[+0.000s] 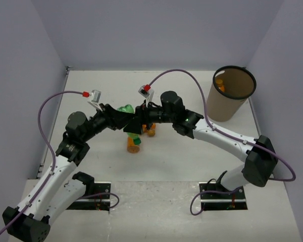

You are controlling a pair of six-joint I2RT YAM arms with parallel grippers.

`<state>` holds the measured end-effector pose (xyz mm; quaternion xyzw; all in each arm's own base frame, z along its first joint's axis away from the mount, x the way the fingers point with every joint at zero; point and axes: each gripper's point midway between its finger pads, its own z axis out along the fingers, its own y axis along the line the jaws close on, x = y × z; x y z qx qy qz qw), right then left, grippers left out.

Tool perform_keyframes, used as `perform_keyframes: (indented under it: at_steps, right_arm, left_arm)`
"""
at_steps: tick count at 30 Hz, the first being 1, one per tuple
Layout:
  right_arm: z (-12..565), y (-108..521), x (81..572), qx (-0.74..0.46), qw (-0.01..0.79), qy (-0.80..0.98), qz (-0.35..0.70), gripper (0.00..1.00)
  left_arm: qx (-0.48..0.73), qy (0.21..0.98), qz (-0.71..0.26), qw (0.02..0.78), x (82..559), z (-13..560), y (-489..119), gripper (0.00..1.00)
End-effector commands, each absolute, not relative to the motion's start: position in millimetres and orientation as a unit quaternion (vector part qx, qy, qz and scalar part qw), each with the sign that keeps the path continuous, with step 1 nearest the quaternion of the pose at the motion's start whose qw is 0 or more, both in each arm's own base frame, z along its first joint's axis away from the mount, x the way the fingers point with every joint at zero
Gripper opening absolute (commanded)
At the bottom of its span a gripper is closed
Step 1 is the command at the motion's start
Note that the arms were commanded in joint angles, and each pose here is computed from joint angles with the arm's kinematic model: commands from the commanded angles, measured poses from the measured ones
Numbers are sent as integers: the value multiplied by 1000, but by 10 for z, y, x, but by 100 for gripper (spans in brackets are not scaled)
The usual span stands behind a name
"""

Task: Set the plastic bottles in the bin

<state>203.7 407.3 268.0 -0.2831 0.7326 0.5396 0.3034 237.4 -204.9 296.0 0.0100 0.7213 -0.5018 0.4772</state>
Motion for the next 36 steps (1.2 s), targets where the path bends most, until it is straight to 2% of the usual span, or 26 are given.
perform_keyframes:
  at_steps: [1, 2, 4, 5, 6, 7, 9, 10, 13, 14, 16, 18, 21, 25, 28, 29, 32, 34, 36]
  right_arm:
    - [3056, 4245, 2050, -283, 331, 688, 581, 73]
    - [3052, 4262, 1999, -291, 323, 683, 588, 58]
    - [3052, 4270, 1978, -291, 322, 679, 592, 45]
    - [3001, 4259, 1976, -288, 321, 682, 590, 32]
    - [3020, 4238, 1978, -285, 327, 681, 590, 21]
    - [2960, 4213, 2005, -276, 330, 689, 583, 0]
    - [3004, 4172, 2000, -273, 340, 685, 584, 0]
    - [3001, 4155, 2016, -268, 345, 688, 579, 0]
    - [3017, 3979, 2133, -250, 368, 704, 553, 0]
    - [3011, 3839, 2325, -228, 391, 717, 531, 0]
    - [3046, 3499, 2487, -194, 414, 741, 492, 0]
    - [2964, 2902, 2912, -120, 456, 784, 403, 0]
    - [3134, 1827, 3358, -2, 524, 809, 265, 0]
    - [3411, 486, 3771, 140, 567, 803, 121, 3]
    - [3659, -193, 3945, 209, 582, 785, 26, 10]
    - [3489, -400, 4042, 230, 556, 799, -2, 12]
    - [3522, -810, 4196, 271, 544, 793, -35, 14]
    - [3466, -861, 4246, 276, 538, 796, -39, 17]
    - [3391, -878, 4302, 279, 530, 800, -42, 34]
  left_arm:
    - [54, 666, -546, 506, 2180, 3286, -2112, 0]
    - [55, 663, -547, 508, 2172, 3291, -2107, 0]
    - [53, 660, -546, 513, 2164, 3305, -2092, 0]
    - [53, 659, -546, 514, 2162, 3320, -2089, 0]
    - [48, 659, -541, 520, 2182, 3324, -2068, 6]
    - [48, 657, -536, 528, 2193, 3349, -2053, 31]
    - [46, 659, -528, 533, 2219, 3367, -2035, 65]
    - [42, 663, -520, 537, 2249, 3374, -2018, 100]
    - [-5, 708, -429, 561, 2472, 3401, -1766, 100]
    - [-53, 723, -355, 590, 2644, 3410, -1496, 100]
    - [-102, 756, -267, 590, 2668, 3518, -1159, 100]
    - [-140, 777, -172, 589, 2666, 3471, -806, 100]
    - [-124, 779, -141, 598, 2593, 3555, -692, 100]
    - [-81, 804, -143, 572, 2542, 3239, -787, 100]
    - [-57, 817, -148, 554, 2499, 3022, -852, 100]
    - [-51, 810, -158, 562, 2461, 3062, -862, 100]
    - [-38, 802, -160, 574, 2367, 3072, -837, 100]
    - [-38, 806, -145, 573, 2350, 3030, -780, 100]
    - [-34, 816, -134, 561, 2370, 2931, -775, 100]
